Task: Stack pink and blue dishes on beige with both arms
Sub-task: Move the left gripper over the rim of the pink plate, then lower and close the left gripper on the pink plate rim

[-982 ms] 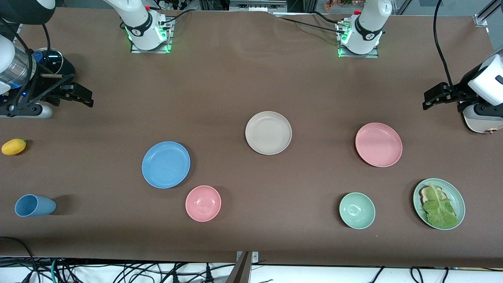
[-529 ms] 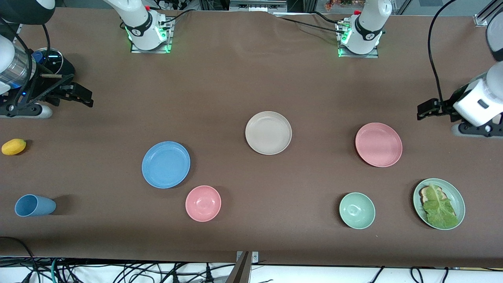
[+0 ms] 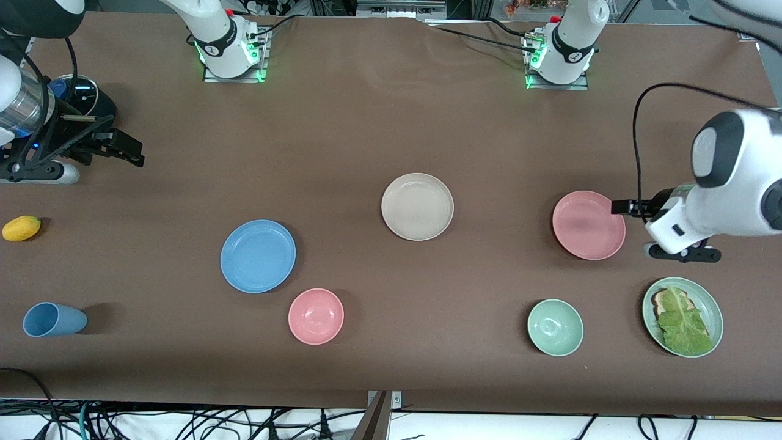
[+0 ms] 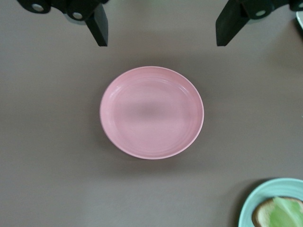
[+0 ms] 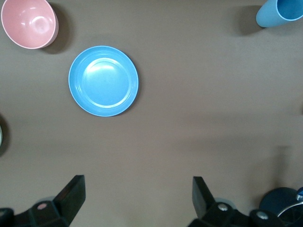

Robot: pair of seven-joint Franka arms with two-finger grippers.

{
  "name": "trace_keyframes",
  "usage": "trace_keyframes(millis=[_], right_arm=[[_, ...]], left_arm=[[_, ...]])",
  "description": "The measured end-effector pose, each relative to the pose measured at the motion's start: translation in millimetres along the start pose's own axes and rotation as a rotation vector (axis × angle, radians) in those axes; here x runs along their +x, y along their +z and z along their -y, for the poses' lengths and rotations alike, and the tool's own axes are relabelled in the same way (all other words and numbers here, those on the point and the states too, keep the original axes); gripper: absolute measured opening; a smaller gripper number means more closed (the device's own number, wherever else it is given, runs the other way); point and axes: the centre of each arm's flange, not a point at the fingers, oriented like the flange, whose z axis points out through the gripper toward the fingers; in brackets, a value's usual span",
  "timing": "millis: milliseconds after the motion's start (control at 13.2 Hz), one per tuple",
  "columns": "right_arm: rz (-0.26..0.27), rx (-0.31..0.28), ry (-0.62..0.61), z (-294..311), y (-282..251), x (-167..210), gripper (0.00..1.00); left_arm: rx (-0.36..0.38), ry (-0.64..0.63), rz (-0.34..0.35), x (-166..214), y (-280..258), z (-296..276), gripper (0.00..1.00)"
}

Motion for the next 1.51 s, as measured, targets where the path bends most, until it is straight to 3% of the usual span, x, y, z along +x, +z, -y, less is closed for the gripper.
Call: trace_keyframes(millis=[302, 529, 1058, 1284, 1435, 1511], right_arm=[[0.0, 0.0, 0.0, 0.1, 0.0, 0.0, 1.0], [0.0, 0.0, 0.0, 0.3, 0.0, 0.0, 1.0], [-0.001, 0.0, -0.001, 0.4, -0.1, 0.0, 1.0], [0.0, 0.0, -0.002, 1.1, 0.0, -0.1, 1.0], [0.0, 0.0, -0.003, 1.9, 0.0, -0.2, 1.0], [0.0, 0.0, -0.003, 1.9, 0.0, -0.2, 1.0]], left_arm=[[-0.028, -0.063, 0.039, 18.5, 40.5, 45.7, 1.0], [-0.034, -0.08, 0.015, 31.9, 63.6, 58.6, 1.0], [-0.042, -0.11, -0.114, 32.5, 161.6, 80.2, 1.0], [-0.053, -0.067, -0.109, 20.0, 184.6, 99.3, 1.0], [-0.085, -0.078, -0.104, 14.6, 191.1, 111.2, 0.96], [-0.1, -0.081, -0.104, 13.9, 192.6, 111.3, 0.85]])
